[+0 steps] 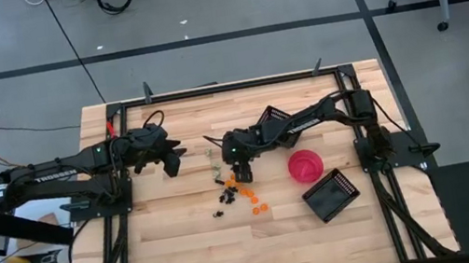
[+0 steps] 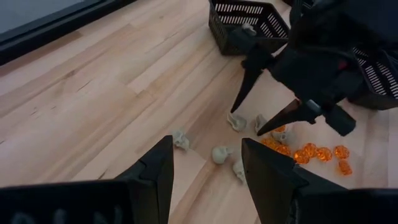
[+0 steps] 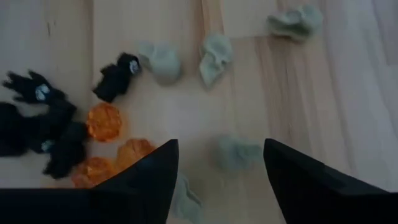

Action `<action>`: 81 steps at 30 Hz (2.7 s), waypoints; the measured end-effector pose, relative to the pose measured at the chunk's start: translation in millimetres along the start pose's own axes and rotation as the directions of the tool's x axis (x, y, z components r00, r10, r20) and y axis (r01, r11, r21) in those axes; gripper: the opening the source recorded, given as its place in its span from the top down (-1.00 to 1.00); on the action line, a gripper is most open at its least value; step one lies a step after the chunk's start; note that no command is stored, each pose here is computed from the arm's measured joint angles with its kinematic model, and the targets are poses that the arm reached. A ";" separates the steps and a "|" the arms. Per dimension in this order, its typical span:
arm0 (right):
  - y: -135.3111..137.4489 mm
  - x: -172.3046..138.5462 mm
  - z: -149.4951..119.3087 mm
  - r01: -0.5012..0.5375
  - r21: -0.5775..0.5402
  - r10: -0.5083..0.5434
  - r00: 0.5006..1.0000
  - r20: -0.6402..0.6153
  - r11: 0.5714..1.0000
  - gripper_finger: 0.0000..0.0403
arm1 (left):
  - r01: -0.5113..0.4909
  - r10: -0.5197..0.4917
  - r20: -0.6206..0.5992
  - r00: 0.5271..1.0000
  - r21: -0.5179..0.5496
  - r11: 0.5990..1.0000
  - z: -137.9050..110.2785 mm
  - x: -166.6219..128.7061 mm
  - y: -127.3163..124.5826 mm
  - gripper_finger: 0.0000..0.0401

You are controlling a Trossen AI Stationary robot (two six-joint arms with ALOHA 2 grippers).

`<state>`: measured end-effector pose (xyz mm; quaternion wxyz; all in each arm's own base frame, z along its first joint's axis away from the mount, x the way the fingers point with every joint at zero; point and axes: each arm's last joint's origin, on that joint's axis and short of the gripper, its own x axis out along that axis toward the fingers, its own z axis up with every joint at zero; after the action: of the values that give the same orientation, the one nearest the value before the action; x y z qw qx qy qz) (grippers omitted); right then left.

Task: Sort Halloween decoration
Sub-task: Put the white skull toy into the top black basket

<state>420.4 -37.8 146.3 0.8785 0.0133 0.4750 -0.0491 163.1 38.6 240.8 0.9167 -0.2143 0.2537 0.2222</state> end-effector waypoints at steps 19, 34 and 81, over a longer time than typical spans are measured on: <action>1.2 18.7 -5.8 0.012 -0.076 -0.013 1.000 -0.011 0.997 0.07 | -0.008 0.008 -0.022 1.000 -0.024 1.000 -2.1 -0.1 0.8 0.19; 0.4 -2.4 -6.9 0.004 -0.057 -0.008 0.997 -0.076 0.998 0.06 | -0.011 0.011 -0.026 1.000 -0.023 1.000 -2.5 -0.1 1.0 0.19; -13.2 -46.5 13.9 0.044 -0.096 -0.062 0.979 -0.192 0.994 0.52 | -0.028 0.027 -0.026 0.999 -0.015 0.999 -2.9 -0.2 1.6 0.19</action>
<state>405.4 -48.5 193.1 0.8259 -0.0350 0.5606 -0.0494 161.0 38.4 238.1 0.9085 -0.2209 0.2665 0.2341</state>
